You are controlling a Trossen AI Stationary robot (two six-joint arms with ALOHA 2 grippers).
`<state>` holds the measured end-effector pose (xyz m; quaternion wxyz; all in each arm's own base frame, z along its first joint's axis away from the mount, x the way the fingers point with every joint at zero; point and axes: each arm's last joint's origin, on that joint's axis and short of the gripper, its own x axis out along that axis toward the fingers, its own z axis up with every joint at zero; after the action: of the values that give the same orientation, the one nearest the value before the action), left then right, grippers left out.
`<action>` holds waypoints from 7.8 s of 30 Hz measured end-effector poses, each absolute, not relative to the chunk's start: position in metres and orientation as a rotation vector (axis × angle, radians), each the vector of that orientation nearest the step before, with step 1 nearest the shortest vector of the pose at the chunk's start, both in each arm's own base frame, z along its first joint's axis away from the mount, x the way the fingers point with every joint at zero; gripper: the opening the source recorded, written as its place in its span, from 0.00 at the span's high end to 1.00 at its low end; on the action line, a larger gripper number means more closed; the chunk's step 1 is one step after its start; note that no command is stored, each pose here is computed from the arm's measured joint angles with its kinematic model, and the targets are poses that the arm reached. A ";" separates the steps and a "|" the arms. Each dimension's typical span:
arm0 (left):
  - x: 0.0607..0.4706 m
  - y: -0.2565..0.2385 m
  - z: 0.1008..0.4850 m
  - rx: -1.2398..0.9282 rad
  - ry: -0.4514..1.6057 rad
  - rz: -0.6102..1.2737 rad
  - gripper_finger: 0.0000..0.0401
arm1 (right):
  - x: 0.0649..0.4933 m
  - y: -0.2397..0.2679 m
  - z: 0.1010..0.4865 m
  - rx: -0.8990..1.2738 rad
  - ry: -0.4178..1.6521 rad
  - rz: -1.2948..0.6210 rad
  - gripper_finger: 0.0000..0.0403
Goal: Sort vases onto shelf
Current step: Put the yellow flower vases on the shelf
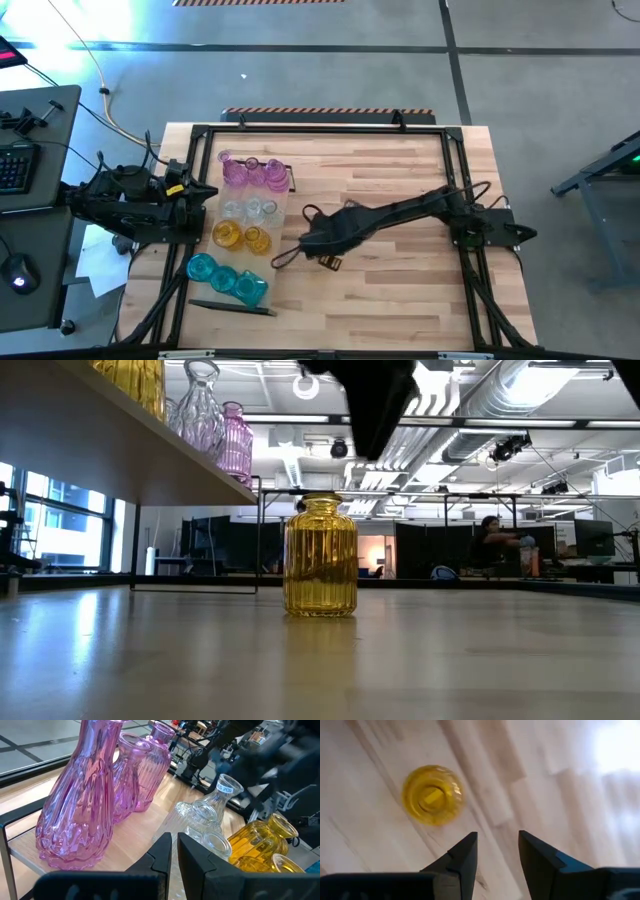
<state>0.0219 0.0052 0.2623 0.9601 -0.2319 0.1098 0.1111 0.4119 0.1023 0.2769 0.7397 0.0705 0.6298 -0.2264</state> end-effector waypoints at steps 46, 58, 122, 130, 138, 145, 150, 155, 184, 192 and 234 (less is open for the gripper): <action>0.022 0.006 0.263 -0.479 0.206 0.256 0.95 | 0.336 0.066 0.241 0.778 0.717 -0.250 0.69; 0.022 0.006 0.263 -0.476 0.207 0.257 0.95 | 0.353 0.071 0.216 0.821 0.738 -0.237 0.69; 0.022 0.006 0.263 -0.475 0.206 0.257 0.95 | 0.368 0.086 0.191 0.853 0.787 -0.216 0.78; 0.022 0.006 0.263 -0.476 0.206 0.258 0.95 | 0.372 0.081 0.217 0.714 0.869 -0.283 0.77; 0.022 0.006 0.263 -0.475 0.206 0.258 0.95 | 0.371 0.079 0.220 0.712 0.904 -0.298 0.77; 0.022 0.006 0.263 -0.475 0.206 0.257 0.95 | 0.369 0.081 0.219 0.726 0.929 -0.286 0.77; 0.022 0.006 0.263 -0.474 0.206 0.257 0.95 | 0.370 0.085 0.215 0.728 0.943 -0.284 0.77; 0.022 0.006 0.263 -0.474 0.206 0.257 0.95 | 0.382 0.091 0.199 0.758 0.950 -0.234 0.77; 0.022 0.006 0.263 -0.475 0.206 0.257 0.95 | 0.385 0.093 0.193 0.784 0.953 -0.189 0.97; 0.022 0.006 0.263 -0.475 0.206 0.257 0.95 | 0.386 0.093 0.195 0.814 0.947 -0.182 0.99; 0.022 0.006 0.263 -0.474 0.206 0.257 0.95 | 0.429 0.083 0.356 0.510 0.934 -0.119 1.00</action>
<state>0.0220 0.0061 0.2631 0.9586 -0.2338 0.1014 0.1269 0.4288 0.0835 0.3565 0.8600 0.2431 0.4450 -0.0567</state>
